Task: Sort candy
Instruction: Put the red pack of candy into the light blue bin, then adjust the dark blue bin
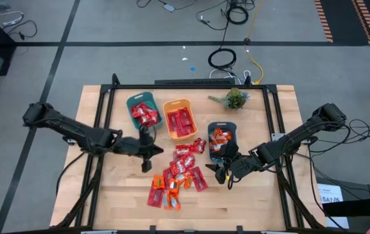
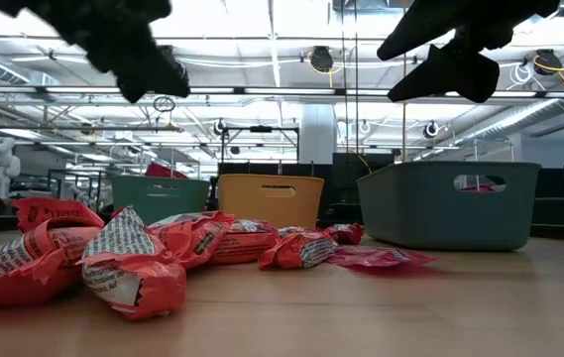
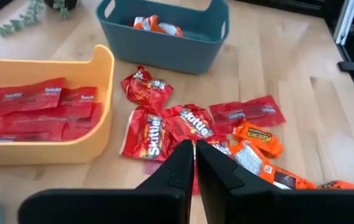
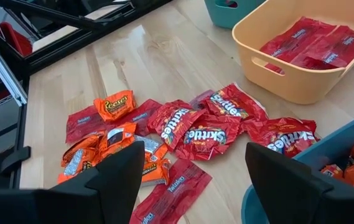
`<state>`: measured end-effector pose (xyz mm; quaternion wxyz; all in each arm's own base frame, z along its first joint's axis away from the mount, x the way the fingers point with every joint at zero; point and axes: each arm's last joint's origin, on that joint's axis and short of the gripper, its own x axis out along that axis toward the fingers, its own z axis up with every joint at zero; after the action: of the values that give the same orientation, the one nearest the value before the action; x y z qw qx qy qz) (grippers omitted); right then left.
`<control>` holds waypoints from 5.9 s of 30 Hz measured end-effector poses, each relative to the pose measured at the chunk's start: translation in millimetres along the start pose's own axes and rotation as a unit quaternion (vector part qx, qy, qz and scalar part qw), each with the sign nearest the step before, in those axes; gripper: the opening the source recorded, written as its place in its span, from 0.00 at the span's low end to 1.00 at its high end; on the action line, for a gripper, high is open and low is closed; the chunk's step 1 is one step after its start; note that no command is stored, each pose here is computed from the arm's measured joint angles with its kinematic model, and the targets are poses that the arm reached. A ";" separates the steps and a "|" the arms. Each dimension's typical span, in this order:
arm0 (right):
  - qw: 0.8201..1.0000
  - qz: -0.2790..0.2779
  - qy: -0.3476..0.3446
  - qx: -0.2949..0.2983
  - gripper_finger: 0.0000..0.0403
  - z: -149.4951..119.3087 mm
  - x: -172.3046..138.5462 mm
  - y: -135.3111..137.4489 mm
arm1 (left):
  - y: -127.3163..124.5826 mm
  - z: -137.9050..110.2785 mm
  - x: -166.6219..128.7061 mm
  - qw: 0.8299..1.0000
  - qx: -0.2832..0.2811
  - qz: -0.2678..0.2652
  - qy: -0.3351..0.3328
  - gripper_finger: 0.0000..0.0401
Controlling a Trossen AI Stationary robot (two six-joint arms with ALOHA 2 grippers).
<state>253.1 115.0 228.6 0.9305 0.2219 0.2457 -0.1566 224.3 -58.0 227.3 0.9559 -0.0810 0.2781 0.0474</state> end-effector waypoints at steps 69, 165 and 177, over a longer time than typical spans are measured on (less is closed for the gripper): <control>0.916 -0.128 0.348 -0.151 0.54 58.1 171.3 -70.2 | -15.7 -102.5 -13.8 0.998 -0.003 -0.053 -0.016 0.07; 0.983 -0.061 0.001 -0.171 0.47 218.2 298.1 -69.7 | -16.0 -102.7 -13.9 0.998 -0.008 -0.056 -0.014 0.07; 0.976 -0.036 0.077 -0.198 0.48 229.9 256.2 -56.7 | -15.2 -102.3 -13.7 0.999 0.006 -0.043 -0.020 0.07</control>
<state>532.2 -92.7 254.1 0.9281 0.0353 0.3506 -0.1202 161.2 -92.1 151.5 0.9630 -0.0864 0.2551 0.0058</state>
